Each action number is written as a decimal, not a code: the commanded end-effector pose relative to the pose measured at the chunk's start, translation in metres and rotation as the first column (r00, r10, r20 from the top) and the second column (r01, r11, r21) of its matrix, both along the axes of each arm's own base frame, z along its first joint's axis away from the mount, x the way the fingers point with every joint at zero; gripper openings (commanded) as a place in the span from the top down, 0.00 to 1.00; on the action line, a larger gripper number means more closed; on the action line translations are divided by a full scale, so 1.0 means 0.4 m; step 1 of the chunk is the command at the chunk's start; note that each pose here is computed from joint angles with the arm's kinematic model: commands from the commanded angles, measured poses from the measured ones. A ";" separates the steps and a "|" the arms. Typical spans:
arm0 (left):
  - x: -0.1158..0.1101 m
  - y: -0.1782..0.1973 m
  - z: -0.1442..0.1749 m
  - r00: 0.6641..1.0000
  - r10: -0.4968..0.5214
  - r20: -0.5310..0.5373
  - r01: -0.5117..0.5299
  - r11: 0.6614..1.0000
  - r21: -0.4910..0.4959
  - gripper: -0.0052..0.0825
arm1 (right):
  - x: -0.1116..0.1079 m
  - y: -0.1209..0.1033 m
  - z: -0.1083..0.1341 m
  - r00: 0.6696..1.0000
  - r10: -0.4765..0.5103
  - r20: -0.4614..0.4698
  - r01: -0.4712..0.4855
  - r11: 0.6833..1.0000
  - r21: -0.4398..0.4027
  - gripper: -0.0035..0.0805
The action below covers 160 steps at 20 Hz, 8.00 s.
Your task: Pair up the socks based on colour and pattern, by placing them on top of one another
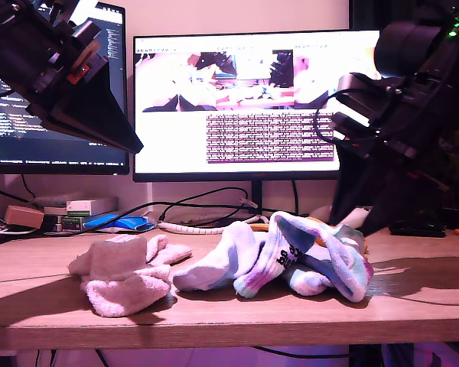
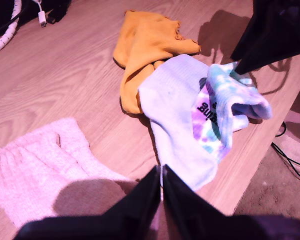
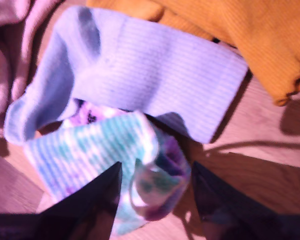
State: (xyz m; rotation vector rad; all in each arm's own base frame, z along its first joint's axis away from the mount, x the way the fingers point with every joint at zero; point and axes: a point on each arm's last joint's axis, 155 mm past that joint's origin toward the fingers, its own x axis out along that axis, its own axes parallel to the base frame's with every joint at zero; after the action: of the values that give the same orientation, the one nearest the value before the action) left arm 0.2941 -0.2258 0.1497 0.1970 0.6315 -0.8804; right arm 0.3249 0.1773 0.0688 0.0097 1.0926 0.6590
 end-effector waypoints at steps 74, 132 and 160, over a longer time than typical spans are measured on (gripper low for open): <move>-0.001 0.052 -0.046 0.995 0.077 -0.070 -0.075 0.997 0.034 0.97 | -0.056 0.249 0.074 0.994 0.023 -0.107 -0.022 1.000 0.013 0.43; -0.016 0.068 -0.068 0.992 0.073 -0.099 -0.066 0.995 0.070 0.97 | 0.055 -0.505 0.165 0.964 -0.242 -0.115 0.133 0.806 -0.577 0.97; 0.018 0.052 -0.029 0.997 0.069 -0.021 -0.069 0.997 0.027 0.97 | 0.198 -0.370 0.137 0.958 -0.278 0.072 0.268 0.777 -0.569 0.68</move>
State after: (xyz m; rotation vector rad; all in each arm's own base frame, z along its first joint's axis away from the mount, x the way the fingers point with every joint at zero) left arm 0.3030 -0.2051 0.1419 0.1854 0.6734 -0.8054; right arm 0.4058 0.0192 0.1293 -0.3498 1.2321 0.0120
